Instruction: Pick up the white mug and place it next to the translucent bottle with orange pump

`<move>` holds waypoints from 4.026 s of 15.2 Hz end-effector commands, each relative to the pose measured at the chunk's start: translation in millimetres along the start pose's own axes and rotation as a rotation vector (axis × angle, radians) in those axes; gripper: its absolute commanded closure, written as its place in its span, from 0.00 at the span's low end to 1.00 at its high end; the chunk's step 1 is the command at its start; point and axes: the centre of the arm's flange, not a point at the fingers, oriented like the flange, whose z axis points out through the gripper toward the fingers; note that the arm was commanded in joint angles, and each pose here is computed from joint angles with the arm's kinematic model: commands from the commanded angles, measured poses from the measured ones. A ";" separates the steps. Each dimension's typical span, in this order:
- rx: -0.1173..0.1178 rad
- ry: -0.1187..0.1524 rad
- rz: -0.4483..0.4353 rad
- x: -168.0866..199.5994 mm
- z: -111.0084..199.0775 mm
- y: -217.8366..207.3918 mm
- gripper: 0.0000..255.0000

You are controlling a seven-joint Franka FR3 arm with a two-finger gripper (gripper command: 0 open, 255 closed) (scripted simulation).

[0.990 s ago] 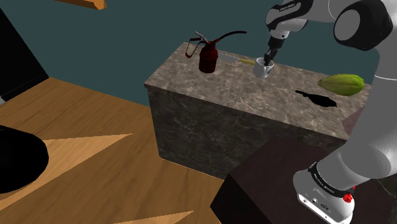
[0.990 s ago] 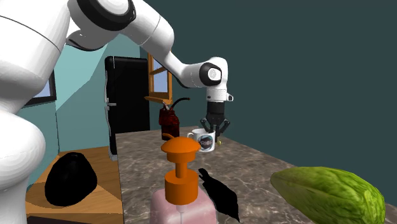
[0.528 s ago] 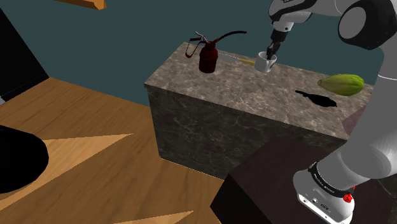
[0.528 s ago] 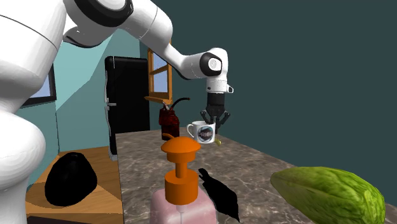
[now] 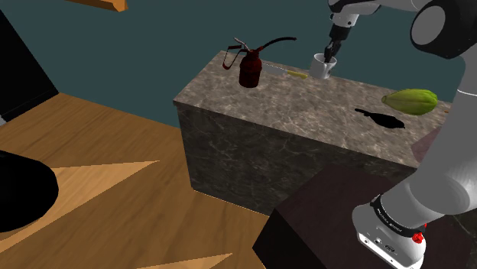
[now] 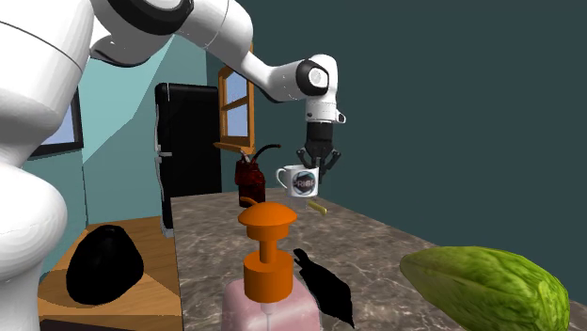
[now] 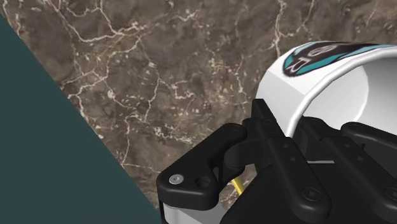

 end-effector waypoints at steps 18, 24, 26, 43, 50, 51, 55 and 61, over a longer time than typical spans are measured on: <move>0.000 0.000 0.000 -4.7 -99.9 -4.1 1.00; 0.000 0.000 0.000 -6.1 -131.5 -5.6 1.00; 0.000 0.000 0.000 -6.6 -142.0 -6.0 1.00; 0.000 0.000 0.000 -113.8 -181.0 -14.6 1.00; 0.000 0.000 0.000 -206.0 -176.7 -20.3 1.00; 0.000 0.000 0.000 -219.1 -176.1 -21.1 1.00; 0.000 0.000 0.000 -271.8 -173.7 -24.4 1.00; 0.000 0.000 0.000 -350.8 -170.0 -29.3 1.00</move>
